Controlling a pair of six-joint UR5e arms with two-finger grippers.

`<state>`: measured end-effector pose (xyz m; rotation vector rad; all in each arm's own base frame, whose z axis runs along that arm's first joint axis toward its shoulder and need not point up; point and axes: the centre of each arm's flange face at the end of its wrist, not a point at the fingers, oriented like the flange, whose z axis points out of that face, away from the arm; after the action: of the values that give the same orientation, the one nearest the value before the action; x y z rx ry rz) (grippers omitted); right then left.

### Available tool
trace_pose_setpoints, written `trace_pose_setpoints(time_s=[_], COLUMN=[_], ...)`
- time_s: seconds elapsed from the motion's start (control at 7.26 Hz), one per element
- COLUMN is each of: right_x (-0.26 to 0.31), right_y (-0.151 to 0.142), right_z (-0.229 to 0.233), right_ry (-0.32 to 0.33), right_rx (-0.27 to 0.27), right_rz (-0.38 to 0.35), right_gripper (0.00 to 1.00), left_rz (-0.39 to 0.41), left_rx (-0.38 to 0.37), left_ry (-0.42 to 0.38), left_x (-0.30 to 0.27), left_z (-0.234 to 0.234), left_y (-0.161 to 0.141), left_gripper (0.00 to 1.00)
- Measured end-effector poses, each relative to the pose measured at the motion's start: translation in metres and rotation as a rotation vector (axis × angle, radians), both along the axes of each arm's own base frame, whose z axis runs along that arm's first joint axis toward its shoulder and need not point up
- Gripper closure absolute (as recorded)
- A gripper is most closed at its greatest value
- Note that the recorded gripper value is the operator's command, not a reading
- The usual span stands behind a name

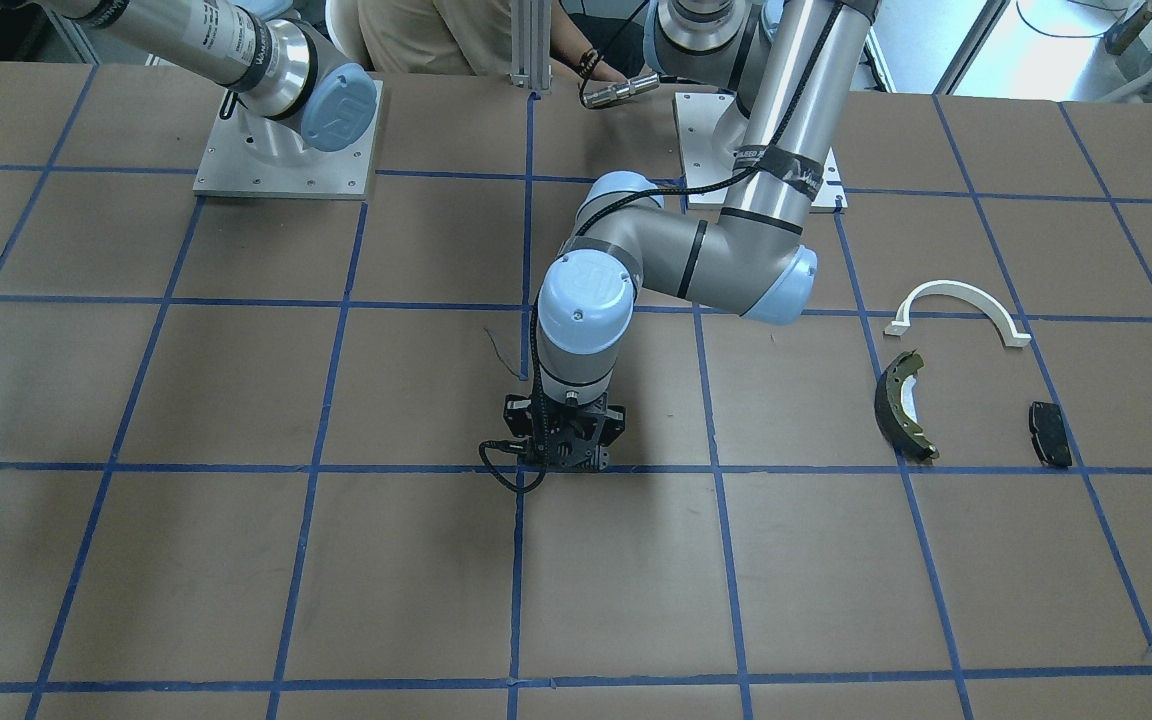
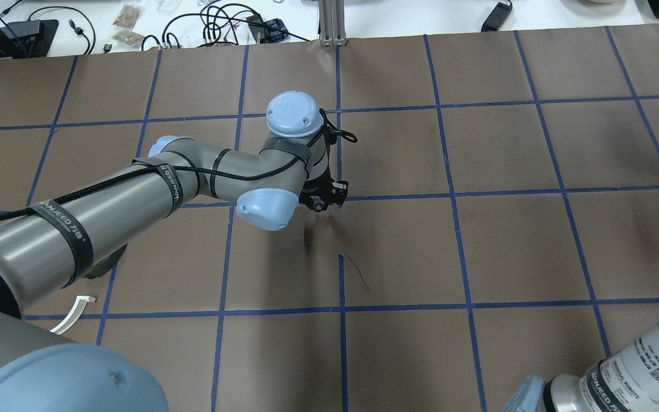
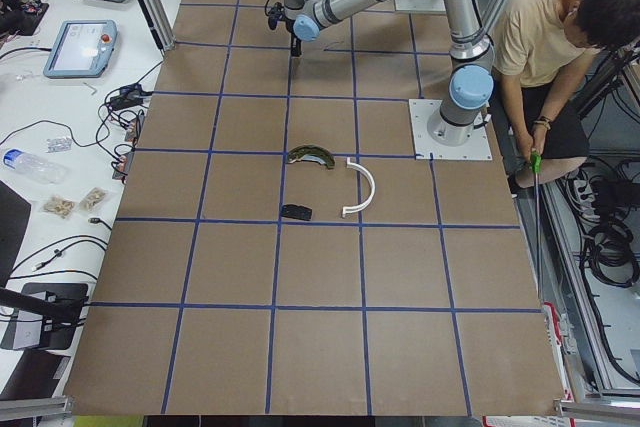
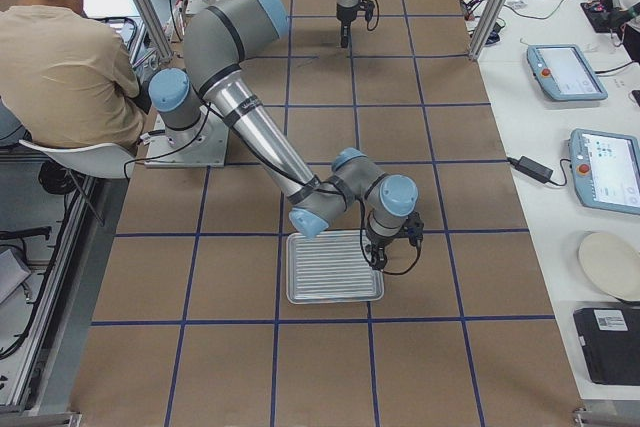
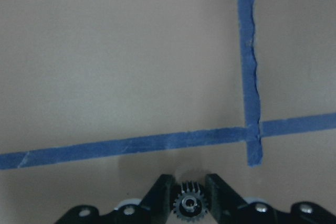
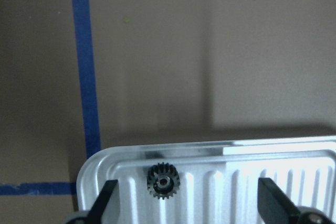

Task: Place bearing gear from tray to pile

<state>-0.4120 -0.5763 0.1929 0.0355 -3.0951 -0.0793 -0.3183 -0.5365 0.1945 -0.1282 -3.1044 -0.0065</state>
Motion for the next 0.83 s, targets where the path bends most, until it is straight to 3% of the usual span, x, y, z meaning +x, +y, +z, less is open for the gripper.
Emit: trace_pose_setpoints(time_s=[0.28, 0.55, 0.83], right_x=[-0.004, 0.000, 0.003], right_y=[0.003, 0.008, 0.011], right_z=[-0.003, -0.010, -0.014], right_ry=[-0.008, -0.016, -0.023], right_rx=[0.001, 0.012, 0.021], right_rz=[0.001, -0.021, -0.021], right_gripper=[0.15, 0.20, 0.20], left_rz=[0.017, 0.021, 0.011], left_rx=[0.035, 0.060, 0.076], left_ry=[-0.023, -0.035, -0.042], left_x=[0.052, 0.142, 0.248], left_z=[0.037, 0.079, 0.094], left_y=[-0.042, -0.082, -0.097], left_gripper=[1.00, 1.00, 1.00])
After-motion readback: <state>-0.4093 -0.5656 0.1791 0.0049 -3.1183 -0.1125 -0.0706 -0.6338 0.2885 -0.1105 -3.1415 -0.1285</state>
